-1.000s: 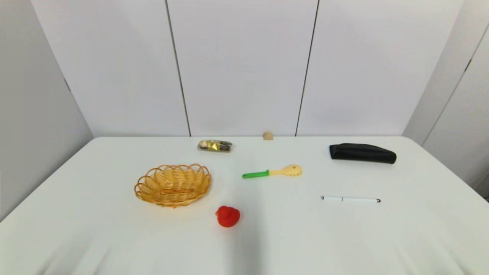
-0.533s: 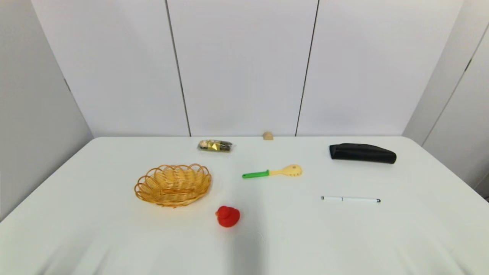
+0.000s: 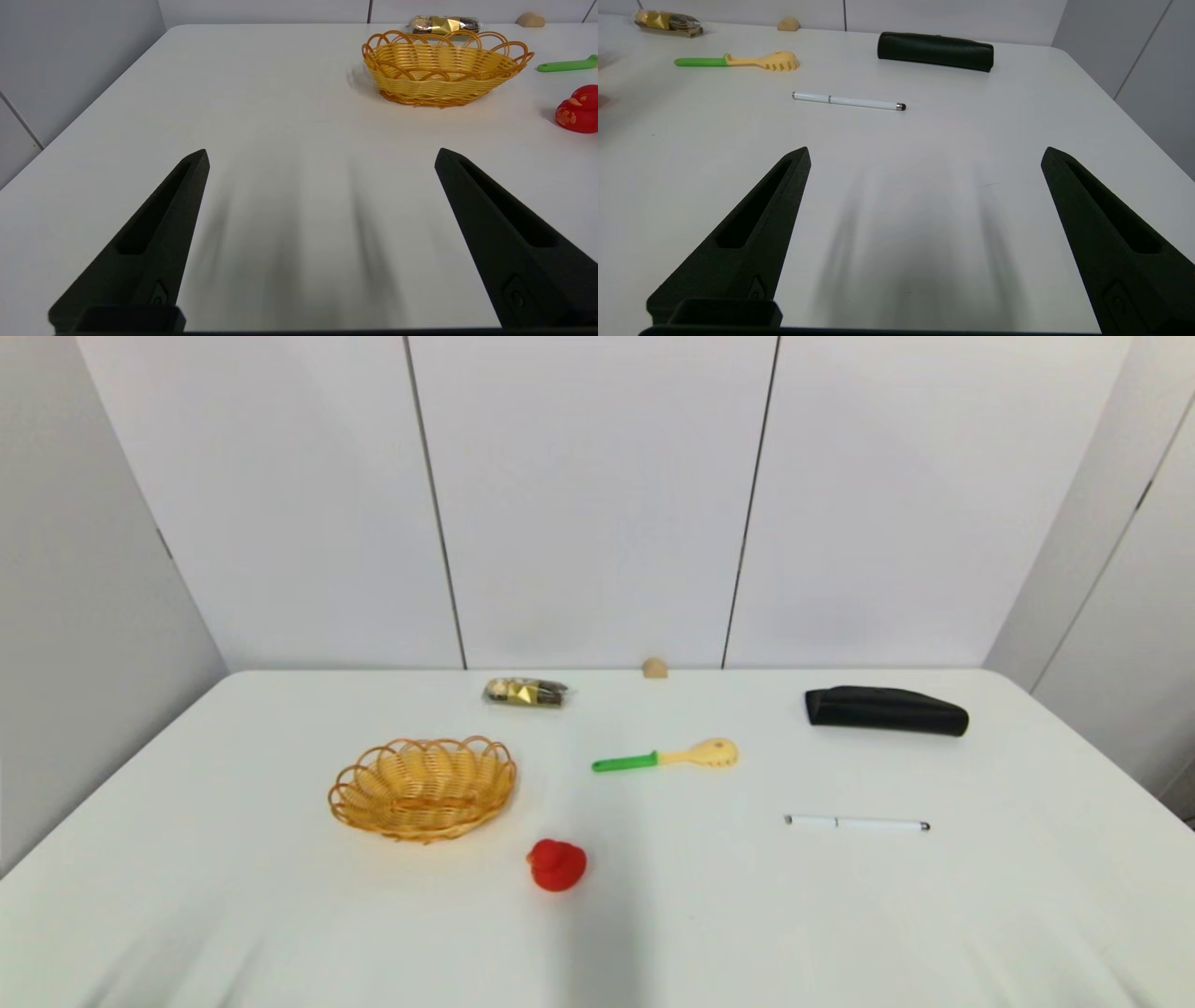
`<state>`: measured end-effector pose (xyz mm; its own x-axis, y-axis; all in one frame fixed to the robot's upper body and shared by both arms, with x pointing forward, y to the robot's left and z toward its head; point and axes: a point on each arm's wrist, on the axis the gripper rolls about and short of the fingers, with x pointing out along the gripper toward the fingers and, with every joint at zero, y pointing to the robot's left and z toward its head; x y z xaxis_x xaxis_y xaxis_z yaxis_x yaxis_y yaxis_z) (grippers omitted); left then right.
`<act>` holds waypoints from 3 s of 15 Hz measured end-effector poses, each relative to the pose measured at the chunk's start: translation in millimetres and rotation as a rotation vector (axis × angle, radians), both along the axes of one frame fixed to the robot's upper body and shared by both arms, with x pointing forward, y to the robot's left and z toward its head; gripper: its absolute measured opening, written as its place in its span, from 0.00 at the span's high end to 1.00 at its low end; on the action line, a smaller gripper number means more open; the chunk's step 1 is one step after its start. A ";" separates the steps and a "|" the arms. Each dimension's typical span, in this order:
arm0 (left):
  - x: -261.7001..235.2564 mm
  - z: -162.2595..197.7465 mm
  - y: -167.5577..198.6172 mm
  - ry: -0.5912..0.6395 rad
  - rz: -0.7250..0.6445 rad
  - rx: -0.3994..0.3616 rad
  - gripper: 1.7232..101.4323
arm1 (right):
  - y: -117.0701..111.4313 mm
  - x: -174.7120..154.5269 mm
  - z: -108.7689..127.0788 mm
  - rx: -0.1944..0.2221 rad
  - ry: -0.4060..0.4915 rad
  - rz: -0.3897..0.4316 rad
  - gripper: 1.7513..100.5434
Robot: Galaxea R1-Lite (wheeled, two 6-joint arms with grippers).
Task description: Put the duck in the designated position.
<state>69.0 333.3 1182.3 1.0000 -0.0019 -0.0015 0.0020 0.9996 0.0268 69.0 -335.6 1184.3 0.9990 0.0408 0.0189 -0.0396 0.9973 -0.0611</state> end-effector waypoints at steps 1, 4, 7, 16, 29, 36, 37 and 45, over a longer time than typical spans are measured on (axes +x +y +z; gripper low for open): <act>0.0 0.4 0.0 0.004 0.000 0.004 0.04 | 0.0 0.0 0.0 0.000 0.000 0.000 0.03; -1.7 17.5 0.0 0.003 0.000 0.040 0.04 | 0.0 0.0 0.0 0.000 0.000 0.000 0.03; 1.8 64.1 -0.1 0.045 -0.004 0.093 0.04 | 0.0 0.0 0.0 0.000 0.000 0.000 0.03; 115.9 200.1 -6.5 0.426 -0.278 0.395 0.04 | 0.0 0.0 0.0 0.000 0.000 0.000 0.03; 240.8 206.0 -103.9 0.695 -0.894 0.684 0.04 | 0.0 0.0 0.0 0.000 0.000 0.000 0.03; 257.7 188.5 -162.1 0.701 -1.110 0.847 0.04 | 0.0 0.0 0.0 0.000 0.000 0.000 0.03; 258.9 182.7 -172.6 0.710 -1.139 0.859 0.04 | 0.0 0.0 0.0 -0.001 0.000 0.000 0.03; 274.9 128.5 -229.1 0.831 -1.298 0.897 0.04 | 0.0 0.0 0.0 0.000 0.000 0.000 0.03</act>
